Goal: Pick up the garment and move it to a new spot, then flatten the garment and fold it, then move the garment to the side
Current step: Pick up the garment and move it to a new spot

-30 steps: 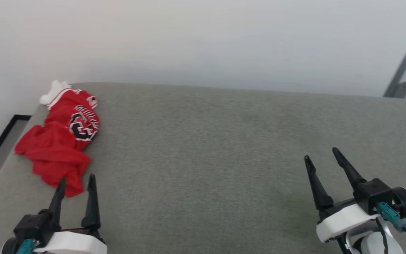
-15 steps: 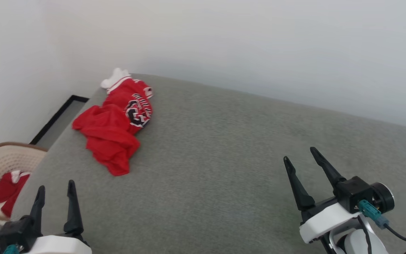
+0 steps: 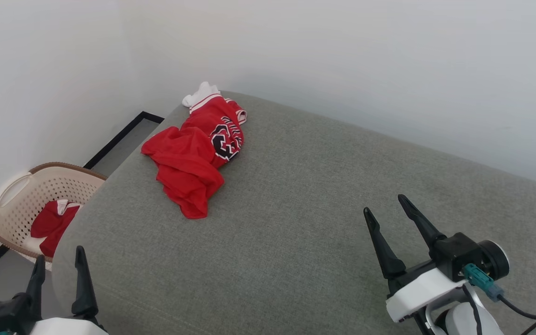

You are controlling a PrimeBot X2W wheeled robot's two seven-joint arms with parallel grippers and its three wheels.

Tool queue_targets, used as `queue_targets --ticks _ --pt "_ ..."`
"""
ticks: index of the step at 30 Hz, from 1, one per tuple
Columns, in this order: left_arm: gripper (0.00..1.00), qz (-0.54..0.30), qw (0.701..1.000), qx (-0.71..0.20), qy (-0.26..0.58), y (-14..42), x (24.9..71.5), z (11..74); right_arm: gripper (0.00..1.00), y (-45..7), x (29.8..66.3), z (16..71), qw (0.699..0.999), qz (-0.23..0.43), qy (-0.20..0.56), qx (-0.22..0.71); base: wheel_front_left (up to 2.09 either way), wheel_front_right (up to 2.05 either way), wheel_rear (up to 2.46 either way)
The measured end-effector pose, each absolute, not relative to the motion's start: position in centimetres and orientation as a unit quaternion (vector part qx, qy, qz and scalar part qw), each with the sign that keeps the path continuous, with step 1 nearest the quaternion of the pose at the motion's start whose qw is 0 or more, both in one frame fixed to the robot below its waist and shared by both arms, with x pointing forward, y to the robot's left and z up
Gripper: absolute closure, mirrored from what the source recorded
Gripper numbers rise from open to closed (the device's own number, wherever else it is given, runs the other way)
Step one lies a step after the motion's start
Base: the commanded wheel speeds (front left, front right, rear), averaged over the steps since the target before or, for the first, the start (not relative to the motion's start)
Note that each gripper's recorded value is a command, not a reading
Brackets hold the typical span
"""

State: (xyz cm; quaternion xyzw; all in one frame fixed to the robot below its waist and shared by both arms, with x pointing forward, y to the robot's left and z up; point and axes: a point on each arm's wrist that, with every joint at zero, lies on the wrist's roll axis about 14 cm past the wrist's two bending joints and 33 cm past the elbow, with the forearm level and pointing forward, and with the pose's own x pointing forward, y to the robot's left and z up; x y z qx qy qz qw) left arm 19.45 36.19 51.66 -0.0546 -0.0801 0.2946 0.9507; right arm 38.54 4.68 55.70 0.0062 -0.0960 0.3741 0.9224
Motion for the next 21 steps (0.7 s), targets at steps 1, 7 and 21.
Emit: queue_targets --ticks 1,7,21 --pt "0.0 0.297 0.95 -0.056 -0.08 36.28 19.3 51.62 0.0 4.79 38.55 55.67 0.922 0.375 -0.096 0.007 0.0 0.0 0.0" --pt "0.0 0.311 0.945 -0.062 -0.082 36.65 18.84 51.59 0.0 5.31 38.78 55.83 0.919 0.381 -0.098 0.008 0.0 0.0 0.0" --pt "0.0 0.317 0.942 -0.073 -0.079 36.43 18.5 51.04 0.0 5.05 39.33 55.92 0.921 0.376 -0.098 0.011 0.0 0.0 0.0"
